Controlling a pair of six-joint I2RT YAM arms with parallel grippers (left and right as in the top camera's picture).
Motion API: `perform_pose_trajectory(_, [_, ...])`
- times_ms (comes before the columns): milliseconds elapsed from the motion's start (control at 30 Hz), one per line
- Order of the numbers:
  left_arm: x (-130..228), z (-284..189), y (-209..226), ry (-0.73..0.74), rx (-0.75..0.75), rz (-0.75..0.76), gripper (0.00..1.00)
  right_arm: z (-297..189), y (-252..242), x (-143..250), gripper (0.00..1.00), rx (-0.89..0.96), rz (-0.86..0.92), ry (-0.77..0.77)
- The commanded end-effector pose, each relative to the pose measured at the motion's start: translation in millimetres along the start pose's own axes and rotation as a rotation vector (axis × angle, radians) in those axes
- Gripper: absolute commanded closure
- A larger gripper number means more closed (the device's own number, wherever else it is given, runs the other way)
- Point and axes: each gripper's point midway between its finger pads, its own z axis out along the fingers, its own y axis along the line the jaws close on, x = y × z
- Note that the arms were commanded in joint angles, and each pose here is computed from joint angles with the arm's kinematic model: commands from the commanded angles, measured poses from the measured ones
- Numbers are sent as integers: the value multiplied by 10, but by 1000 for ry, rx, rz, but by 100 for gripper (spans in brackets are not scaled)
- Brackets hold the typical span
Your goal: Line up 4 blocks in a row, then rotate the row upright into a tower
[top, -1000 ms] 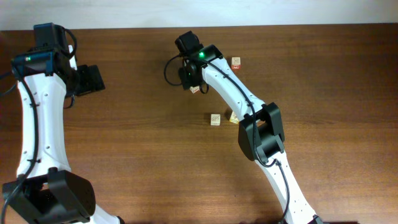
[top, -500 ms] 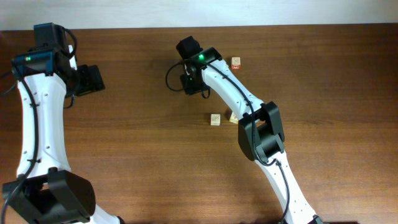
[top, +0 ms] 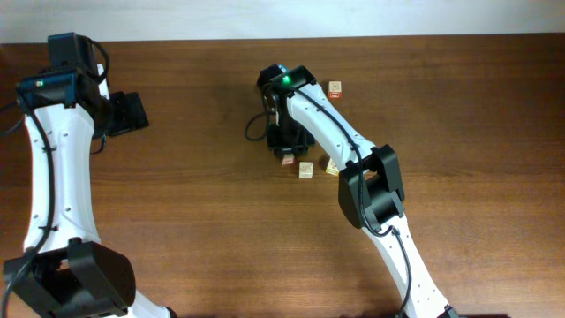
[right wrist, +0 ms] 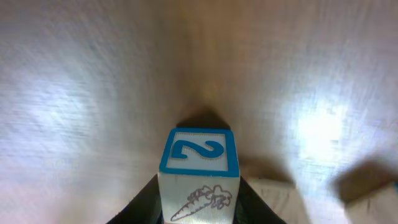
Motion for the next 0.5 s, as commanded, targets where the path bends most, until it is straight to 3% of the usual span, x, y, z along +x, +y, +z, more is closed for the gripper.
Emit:
perform_pose_trajectory(0, [-63, -44, -11, -17, 13, -19, 1, 118, 132, 225, 69, 3, 3, 82])
perform_pose_trajectory(33, [-55, -44, -10, -14, 12, -19, 1, 124, 162, 298, 69, 15, -6, 100])
perform_pose_trajectory(200, [-13, -43, -10, 3, 13, -16, 1, 121, 140, 335, 42, 29, -5, 112])
perform_pose_trajectory(267, [-9, -43, -13, 5, 15, -16, 1, 40, 120, 278, 41, 16, 3, 90])
perform_pose_trajectory(333, [-9, -44, -16, 6, 17, -16, 1, -277, 152, 158, 41, -23, -7, 2])
perform_pose_trajectory(467, [-32, -50, -139, -1, 88, -17, 1, -1492, 214, 28, 41, -137, -49, -301])
